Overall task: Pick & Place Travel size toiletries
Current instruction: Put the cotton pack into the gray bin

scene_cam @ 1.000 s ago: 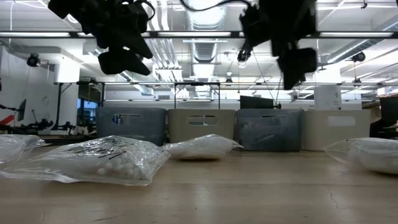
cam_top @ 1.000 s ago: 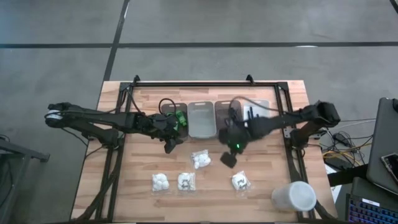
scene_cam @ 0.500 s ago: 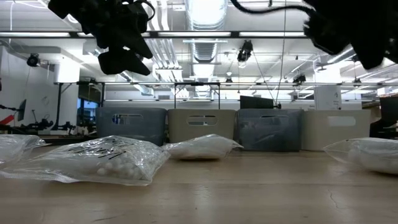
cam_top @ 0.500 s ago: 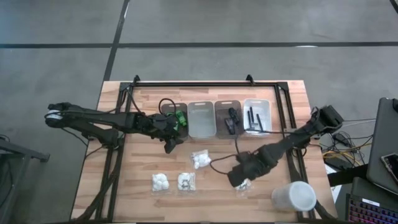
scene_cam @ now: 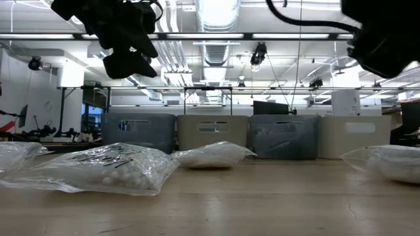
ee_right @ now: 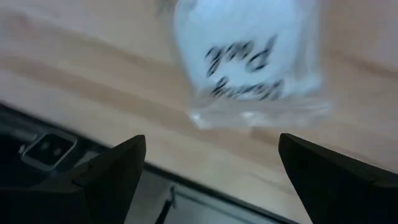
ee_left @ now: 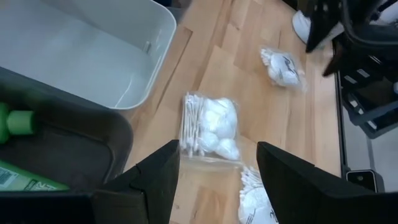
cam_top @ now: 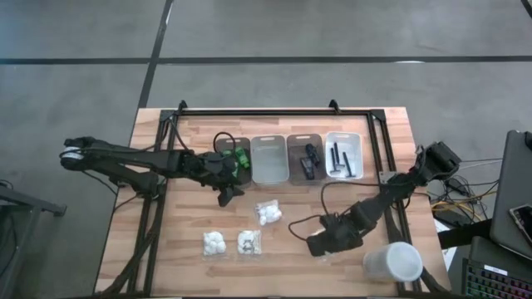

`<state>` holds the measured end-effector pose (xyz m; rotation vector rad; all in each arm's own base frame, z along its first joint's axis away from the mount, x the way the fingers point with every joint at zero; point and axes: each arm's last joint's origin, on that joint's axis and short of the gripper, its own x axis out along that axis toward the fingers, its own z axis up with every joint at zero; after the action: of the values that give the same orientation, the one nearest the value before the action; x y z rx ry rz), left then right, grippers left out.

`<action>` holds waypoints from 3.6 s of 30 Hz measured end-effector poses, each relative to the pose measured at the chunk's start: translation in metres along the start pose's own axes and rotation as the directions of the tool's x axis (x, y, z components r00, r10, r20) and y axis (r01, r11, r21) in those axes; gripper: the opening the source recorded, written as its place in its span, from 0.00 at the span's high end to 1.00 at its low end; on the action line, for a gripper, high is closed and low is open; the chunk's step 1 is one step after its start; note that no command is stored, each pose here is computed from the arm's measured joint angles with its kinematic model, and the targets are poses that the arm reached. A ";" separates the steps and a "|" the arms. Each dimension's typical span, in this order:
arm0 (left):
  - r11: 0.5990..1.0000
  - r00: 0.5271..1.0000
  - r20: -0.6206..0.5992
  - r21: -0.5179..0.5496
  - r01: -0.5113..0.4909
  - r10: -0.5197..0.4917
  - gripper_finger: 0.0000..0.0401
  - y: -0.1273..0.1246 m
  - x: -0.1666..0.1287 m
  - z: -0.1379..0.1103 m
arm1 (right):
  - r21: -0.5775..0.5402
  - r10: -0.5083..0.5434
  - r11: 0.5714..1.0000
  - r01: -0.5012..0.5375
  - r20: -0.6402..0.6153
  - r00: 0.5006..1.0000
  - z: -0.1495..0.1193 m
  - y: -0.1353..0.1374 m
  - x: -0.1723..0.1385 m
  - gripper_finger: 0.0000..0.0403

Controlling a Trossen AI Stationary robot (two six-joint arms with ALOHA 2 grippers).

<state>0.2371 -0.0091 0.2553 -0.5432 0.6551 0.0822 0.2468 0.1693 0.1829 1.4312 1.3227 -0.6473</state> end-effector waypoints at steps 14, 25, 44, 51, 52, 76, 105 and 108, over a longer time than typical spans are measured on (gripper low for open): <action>1.000 1.000 0.001 -0.008 -0.004 0.004 0.46 0.000 0.000 0.000 | -0.604 -0.005 0.785 0.138 0.217 0.976 -0.043 -0.007 0.003 0.23; 0.999 1.000 0.007 -0.052 -0.010 0.011 0.46 0.000 0.000 0.000 | -0.851 -0.241 0.152 0.502 0.461 0.854 -0.071 0.016 0.056 0.43; 0.996 0.999 0.030 -0.080 -0.034 0.036 0.46 0.001 0.000 0.001 | -0.728 -0.205 0.174 0.663 0.631 0.748 -0.119 0.014 0.079 0.44; 0.995 0.998 0.037 -0.094 -0.042 0.046 0.46 0.001 0.000 0.001 | -0.702 -0.170 0.141 0.698 0.677 0.716 -0.113 0.013 0.082 0.38; 0.994 0.998 0.037 -0.099 -0.042 0.046 0.46 0.001 0.000 0.001 | -0.697 -0.167 0.133 0.705 0.685 0.709 -0.112 0.011 0.083 0.37; 0.984 0.998 0.041 -0.170 -0.043 0.051 0.46 0.001 0.000 0.002 | -0.603 -0.124 0.164 0.781 0.772 0.623 -0.076 0.011 0.094 0.91; 0.994 0.993 0.088 -0.086 -0.071 0.079 0.46 0.001 0.000 0.004 | -0.462 0.296 0.873 0.158 0.758 0.581 -0.006 0.021 -0.105 0.98; 0.996 0.993 0.087 -0.047 -0.073 0.077 0.46 0.000 0.000 0.004 | -0.508 0.403 0.861 0.021 0.707 0.581 0.020 0.025 -0.122 0.98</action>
<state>0.2391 -0.0069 0.2578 -0.5539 0.5883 0.1902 0.2451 0.1082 0.2935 0.6901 0.5034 -0.6432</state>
